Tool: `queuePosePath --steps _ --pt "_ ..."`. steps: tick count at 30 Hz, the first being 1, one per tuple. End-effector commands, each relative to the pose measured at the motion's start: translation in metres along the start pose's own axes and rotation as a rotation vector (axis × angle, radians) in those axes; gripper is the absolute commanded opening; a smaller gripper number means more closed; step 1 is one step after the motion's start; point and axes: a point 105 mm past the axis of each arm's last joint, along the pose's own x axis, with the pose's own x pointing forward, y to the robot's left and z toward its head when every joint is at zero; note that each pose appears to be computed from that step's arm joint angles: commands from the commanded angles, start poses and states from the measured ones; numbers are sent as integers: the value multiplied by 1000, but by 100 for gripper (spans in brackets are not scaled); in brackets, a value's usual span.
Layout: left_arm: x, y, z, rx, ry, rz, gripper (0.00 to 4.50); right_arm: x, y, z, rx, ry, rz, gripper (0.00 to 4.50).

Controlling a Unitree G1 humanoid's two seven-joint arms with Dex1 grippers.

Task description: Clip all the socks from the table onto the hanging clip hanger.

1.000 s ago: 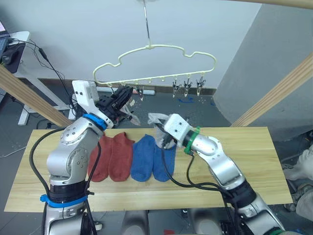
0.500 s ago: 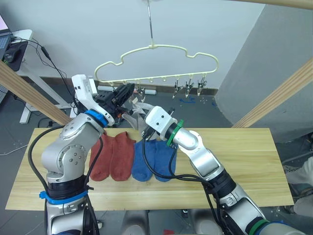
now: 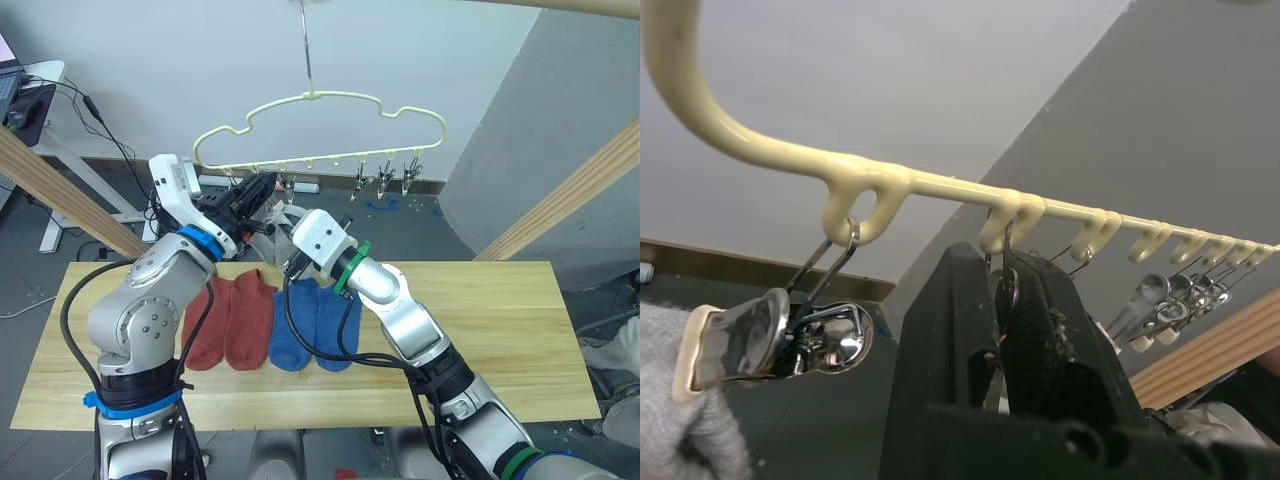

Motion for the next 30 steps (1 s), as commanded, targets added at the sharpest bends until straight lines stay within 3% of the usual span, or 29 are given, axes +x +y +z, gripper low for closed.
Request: queuePosePath --steps 1,2,10,23,29,30 --pt "-4 -7 6 2 -21 -16 14 4 -4 21 -4 -84 -19 0" --pt "-4 -6 5 -9 -17 -9 14 4 -3 22 -2 -85 -19 0" --pt "-9 -12 2 -52 8 -50 257 5 -2 23 10 -90 -21 0" --pt "-33 -1 6 45 84 -44 257 4 0 23 31 -103 17 0" --pt "-33 -2 5 101 80 -41 260 3 2 19 12 -76 24 165" --pt "-33 -3 4 120 76 -42 260 2 2 17 5 -67 34 165"
